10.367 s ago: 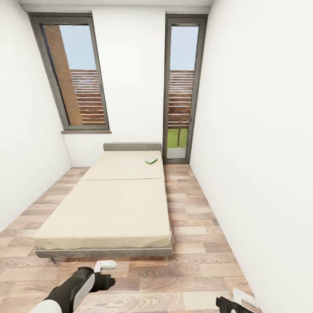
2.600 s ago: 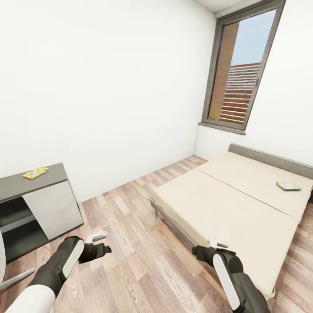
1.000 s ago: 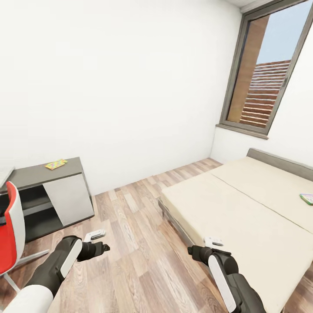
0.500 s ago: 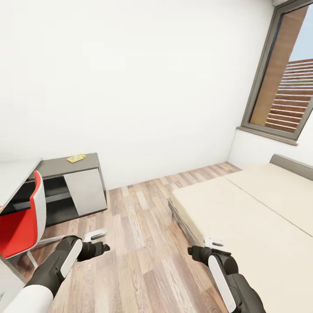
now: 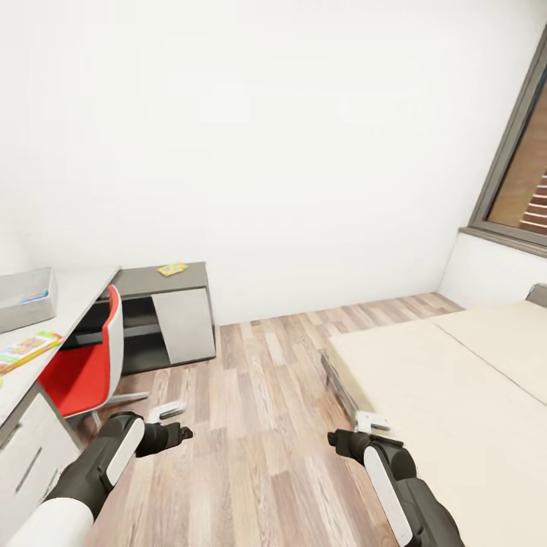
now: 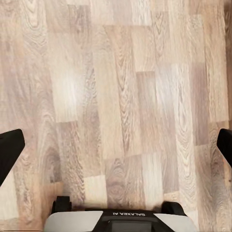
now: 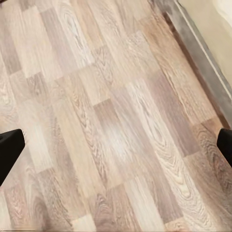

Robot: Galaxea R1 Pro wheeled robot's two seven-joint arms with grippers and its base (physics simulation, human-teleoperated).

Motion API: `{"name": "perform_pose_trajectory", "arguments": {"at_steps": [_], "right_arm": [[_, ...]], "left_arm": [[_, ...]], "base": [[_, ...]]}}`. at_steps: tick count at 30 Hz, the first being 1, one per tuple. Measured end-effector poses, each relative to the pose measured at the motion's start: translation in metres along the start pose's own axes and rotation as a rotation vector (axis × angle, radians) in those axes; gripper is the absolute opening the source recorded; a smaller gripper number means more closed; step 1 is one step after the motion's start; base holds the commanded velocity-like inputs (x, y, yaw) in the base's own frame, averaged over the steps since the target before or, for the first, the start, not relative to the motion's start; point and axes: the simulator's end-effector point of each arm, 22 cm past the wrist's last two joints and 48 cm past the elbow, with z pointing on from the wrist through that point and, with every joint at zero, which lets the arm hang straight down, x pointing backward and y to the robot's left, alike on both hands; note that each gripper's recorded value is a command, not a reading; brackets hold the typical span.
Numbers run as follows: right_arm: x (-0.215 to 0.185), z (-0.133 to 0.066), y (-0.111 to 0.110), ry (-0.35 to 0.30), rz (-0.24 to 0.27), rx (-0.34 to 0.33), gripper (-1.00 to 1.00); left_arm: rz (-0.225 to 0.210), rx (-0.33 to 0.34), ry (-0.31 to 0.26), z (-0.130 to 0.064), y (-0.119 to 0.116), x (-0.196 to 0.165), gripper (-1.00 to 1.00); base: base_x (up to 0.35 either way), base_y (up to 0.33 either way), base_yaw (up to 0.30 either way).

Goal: Put all the toys in the child's room - the three board games (two on the bed and one on the table), the two jigsaw puzzles on the table, and the tennis ball on the table - inside the toy box on the table in the child's room.

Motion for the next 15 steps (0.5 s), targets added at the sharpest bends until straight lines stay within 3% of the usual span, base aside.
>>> {"name": "perform_pose_trajectory", "arguments": {"at_steps": [6, 15], "right_arm": [[-0.0001, -0.0002, 0.0001, 0.0, 0.0, 0.0, 1.0], [0.0, -0.0003, 0.0001, 0.0, 0.0, 0.0, 1.0]], "left_arm": [[0.0, 0.001, 0.0, -0.0002, -0.0003, -0.0001, 1.0], [-0.001, 0.001, 0.0, -0.0002, -0.0002, 0.0, 1.0]], "base": [[-0.135, 0.0, 0.291], [-0.018, -0.005, 0.291]]}}
